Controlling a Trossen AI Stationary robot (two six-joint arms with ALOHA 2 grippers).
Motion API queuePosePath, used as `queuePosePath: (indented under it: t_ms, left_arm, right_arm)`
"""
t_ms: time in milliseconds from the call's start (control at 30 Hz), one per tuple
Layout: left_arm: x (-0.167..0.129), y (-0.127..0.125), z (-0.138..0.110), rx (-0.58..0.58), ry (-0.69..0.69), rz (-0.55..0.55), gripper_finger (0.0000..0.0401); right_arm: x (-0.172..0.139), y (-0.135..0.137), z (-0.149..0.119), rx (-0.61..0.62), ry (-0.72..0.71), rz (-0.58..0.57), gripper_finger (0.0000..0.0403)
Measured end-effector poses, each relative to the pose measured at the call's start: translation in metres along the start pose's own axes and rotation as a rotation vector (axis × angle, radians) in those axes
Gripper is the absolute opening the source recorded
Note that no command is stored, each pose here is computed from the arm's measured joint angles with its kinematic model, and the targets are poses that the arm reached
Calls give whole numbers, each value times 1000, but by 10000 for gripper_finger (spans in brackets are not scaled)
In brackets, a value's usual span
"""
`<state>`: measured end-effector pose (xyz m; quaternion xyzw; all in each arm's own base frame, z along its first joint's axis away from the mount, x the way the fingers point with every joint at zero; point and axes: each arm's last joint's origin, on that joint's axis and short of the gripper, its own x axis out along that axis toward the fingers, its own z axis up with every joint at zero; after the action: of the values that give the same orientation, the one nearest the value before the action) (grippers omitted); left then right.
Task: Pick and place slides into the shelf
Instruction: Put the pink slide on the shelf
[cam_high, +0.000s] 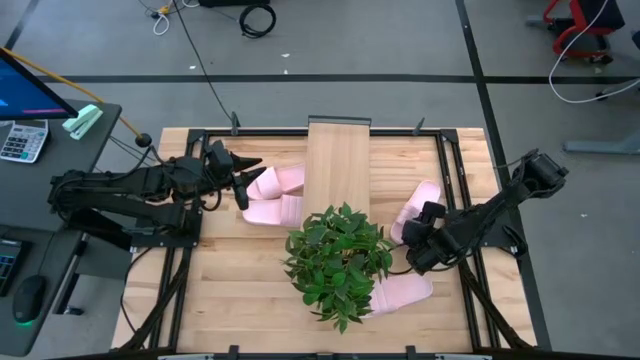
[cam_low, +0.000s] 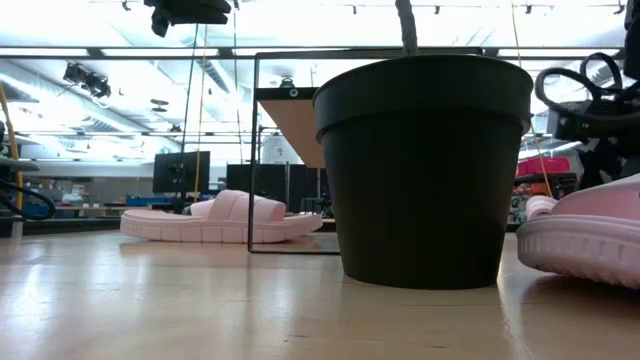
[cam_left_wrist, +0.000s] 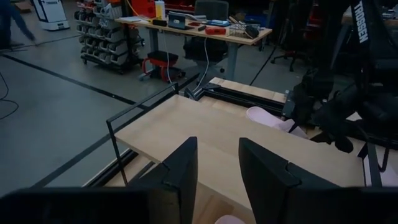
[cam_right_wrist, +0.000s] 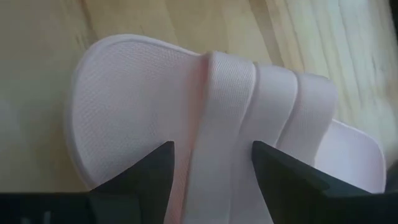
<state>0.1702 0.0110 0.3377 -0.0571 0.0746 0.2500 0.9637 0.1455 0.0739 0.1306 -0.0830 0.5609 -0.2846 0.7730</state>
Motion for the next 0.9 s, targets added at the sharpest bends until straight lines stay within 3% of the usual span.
queuePosePath:
  t_ms: [633, 800, 900]
  left_arm:
    - [0, 0, -2, 10, 19, 3, 119]
    - [0, 0, -3, 13, 24, 4, 113]
    - [0, 0, -3, 14, 25, 4, 113]
  right_arm:
    - [-7, -6, 1, 102, 70, -105, 86]
    - [-10, -8, 1, 130, 106, -59, 19]
    - [-15, -12, 1, 152, 105, -31, 9]
